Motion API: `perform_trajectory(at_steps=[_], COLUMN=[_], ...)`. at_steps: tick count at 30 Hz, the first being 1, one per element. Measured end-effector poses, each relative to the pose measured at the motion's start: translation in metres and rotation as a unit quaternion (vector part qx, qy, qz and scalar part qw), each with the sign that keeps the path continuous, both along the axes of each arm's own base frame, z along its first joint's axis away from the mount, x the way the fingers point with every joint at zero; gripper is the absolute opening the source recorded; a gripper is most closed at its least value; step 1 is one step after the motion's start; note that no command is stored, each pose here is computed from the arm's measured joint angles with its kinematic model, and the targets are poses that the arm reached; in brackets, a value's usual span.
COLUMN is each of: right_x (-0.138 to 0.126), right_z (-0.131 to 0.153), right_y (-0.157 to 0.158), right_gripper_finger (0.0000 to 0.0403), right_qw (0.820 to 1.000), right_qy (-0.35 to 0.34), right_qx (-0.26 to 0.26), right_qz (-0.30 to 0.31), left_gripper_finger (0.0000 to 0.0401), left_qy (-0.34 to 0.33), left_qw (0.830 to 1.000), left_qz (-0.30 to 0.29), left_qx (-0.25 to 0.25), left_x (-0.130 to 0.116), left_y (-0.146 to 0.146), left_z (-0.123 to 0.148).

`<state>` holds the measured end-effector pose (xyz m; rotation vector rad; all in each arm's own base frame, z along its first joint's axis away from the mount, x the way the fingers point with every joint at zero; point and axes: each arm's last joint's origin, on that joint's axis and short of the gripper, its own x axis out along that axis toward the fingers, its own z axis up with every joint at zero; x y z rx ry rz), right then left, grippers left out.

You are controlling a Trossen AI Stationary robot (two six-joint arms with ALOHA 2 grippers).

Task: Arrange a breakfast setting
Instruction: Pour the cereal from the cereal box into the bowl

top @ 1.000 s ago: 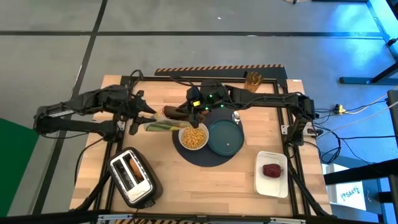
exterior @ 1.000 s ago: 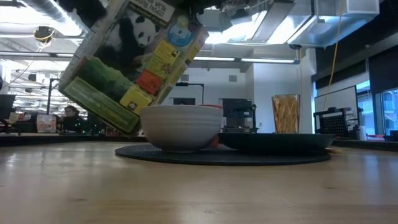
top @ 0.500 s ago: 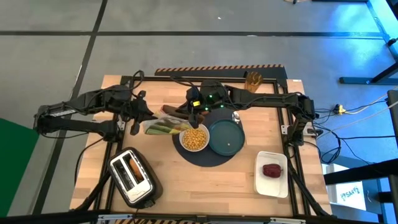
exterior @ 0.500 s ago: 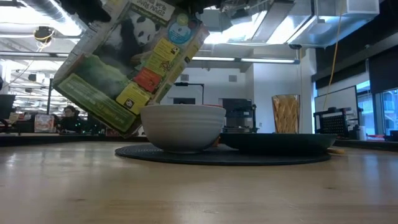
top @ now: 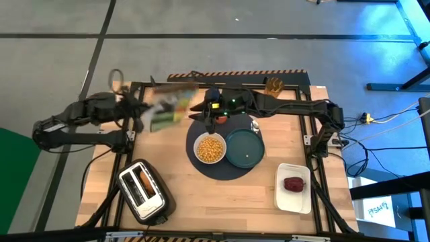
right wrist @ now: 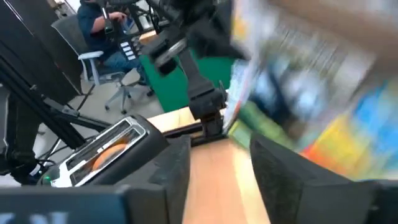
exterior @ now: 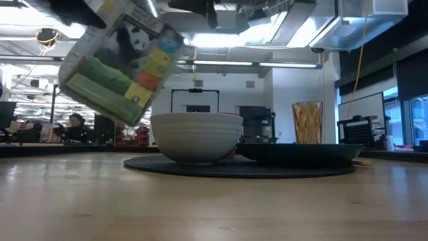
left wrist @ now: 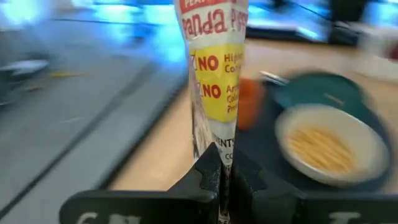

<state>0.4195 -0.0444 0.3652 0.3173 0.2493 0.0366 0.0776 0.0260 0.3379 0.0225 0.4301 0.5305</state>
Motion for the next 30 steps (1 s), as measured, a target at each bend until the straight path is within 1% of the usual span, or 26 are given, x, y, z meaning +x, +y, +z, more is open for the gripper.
perform_trajectory(at_steps=[2,4,6,9,11,14,16,18,20,23,26,30], right_x=[-0.001,-0.001,-0.001,-0.001,-0.001,-0.001,-0.002,-0.003,-0.005,-0.009,-0.016,-0.024], right_z=[0.002,0.002,0.001,0.002,0.002,0.001,0.000,-0.004,-0.010,-0.020,-0.029,-0.038], right_y=[0.000,-0.001,-0.001,-0.001,-0.001,-0.001,-0.001,-0.001,-0.001,-0.004,-0.011,-0.021], right_gripper_finger=[0.0173,0.0182,0.0187,0.0188,0.0188,0.0188,0.0188,0.0189,0.0189,0.0189,0.0189,0.0189], right_qw=[1.000,1.000,1.000,1.000,1.000,1.000,1.000,0.999,0.998,0.992,0.982,0.968], right_qy=[-0.003,-0.003,-0.001,-0.001,-0.001,0.002,0.010,0.029,0.060,0.117,0.175,0.229], right_qx=[-0.003,-0.003,-0.003,-0.005,-0.005,-0.005,-0.005,-0.007,-0.013,-0.018,-0.004,0.014], right_qz=[-0.011,-0.014,-0.015,-0.020,-0.020,-0.020,-0.019,-0.019,-0.026,-0.052,-0.078,-0.096], left_gripper_finger=[0.0001,0.0001,0.0001,0.0001,0.0001,0.0000,0.0000,0.0000,0.0000,0.0004,0.0018,0.0042], left_qy=[-0.021,-0.026,-0.034,-0.077,-0.090,-0.110,-0.093,-0.072,-0.057,-0.043,-0.023,-0.046], left_qw=[0.998,0.993,0.989,0.978,0.970,0.960,0.955,0.954,0.955,0.954,0.949,0.942], left_qz=[0.066,0.112,0.143,0.192,0.221,0.252,0.272,0.280,0.280,0.286,0.305,0.326], left_qx=[0.012,0.023,0.031,0.036,0.045,0.057,0.068,0.073,0.076,0.079,0.082,0.068], left_x=[-0.006,-0.008,-0.003,0.009,0.017,0.029,0.030,0.030,0.030,0.030,0.028,0.027], left_y=[0.002,0.004,0.007,0.012,0.015,0.018,0.020,0.020,0.020,0.020,0.021,0.021], left_z=[0.000,-0.007,-0.020,-0.040,-0.056,-0.076,-0.089,-0.099,-0.107,-0.119,-0.132,-0.135])
